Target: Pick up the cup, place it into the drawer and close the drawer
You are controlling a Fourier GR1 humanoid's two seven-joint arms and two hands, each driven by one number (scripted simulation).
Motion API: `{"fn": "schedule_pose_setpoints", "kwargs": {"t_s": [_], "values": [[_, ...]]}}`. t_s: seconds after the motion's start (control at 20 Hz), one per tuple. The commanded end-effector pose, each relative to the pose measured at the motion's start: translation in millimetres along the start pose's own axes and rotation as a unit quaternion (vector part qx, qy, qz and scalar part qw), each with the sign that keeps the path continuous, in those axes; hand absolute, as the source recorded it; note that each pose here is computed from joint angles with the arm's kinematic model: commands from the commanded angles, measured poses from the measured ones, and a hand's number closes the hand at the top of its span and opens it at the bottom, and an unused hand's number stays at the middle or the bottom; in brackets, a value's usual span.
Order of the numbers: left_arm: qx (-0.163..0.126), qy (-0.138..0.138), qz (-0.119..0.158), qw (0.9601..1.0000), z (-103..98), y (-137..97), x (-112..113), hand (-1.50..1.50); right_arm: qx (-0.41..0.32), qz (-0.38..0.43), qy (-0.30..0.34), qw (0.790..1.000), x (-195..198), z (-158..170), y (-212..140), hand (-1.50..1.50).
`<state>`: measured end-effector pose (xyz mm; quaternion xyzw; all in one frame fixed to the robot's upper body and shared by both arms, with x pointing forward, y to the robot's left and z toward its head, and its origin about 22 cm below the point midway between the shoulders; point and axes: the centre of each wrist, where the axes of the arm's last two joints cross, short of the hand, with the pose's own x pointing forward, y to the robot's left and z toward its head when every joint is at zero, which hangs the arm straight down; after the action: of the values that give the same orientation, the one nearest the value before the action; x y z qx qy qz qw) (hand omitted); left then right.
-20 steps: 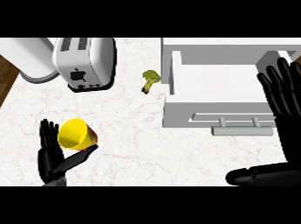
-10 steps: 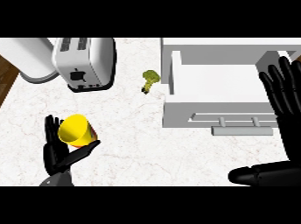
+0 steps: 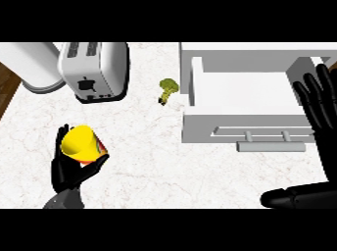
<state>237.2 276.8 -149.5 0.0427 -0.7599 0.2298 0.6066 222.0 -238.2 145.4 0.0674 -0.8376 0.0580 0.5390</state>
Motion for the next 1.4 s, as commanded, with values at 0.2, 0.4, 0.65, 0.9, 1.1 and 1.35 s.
{"fn": "schedule_pose_setpoints", "kwargs": {"t_s": [0.2, 0.4, 0.65, 0.9, 1.1, 1.35], "values": [[-0.027, -0.043, 0.029, 0.9983, 2.1, -32.1, -11.8, 1.50, 0.004, 0.006, -0.006, 1.000, 17.6, 8.1, -4.4, -1.50], [-0.022, -0.071, -0.002, 0.9972, -20.1, 1.0, 1.6, 1.50, 0.007, 0.007, -0.001, 1.000, -2.1, 5.2, -2.3, -1.50], [-0.116, -0.049, 0.016, 0.9919, -17.3, -2.1, -0.7, 1.50, 0.002, 0.010, -0.007, 1.000, -8.4, -1.8, 3.0, -1.50], [-0.141, -0.075, 0.022, 0.9868, -31.7, -2.7, 12.0, 1.50, -0.001, 0.002, 0.000, 1.000, 6.6, 2.7, -3.5, -1.50], [-0.172, -0.103, 0.050, 0.9785, -44.7, -7.4, 32.4, 1.50, 0.001, 0.004, -0.003, 1.000, -3.1, 9.8, -1.1, -1.50], [-0.221, -0.109, 0.043, 0.9682, -47.2, -40.5, 42.2, 1.50, -0.004, 0.002, 0.002, 1.000, -19.8, 11.7, -7.2, -1.50]]}}
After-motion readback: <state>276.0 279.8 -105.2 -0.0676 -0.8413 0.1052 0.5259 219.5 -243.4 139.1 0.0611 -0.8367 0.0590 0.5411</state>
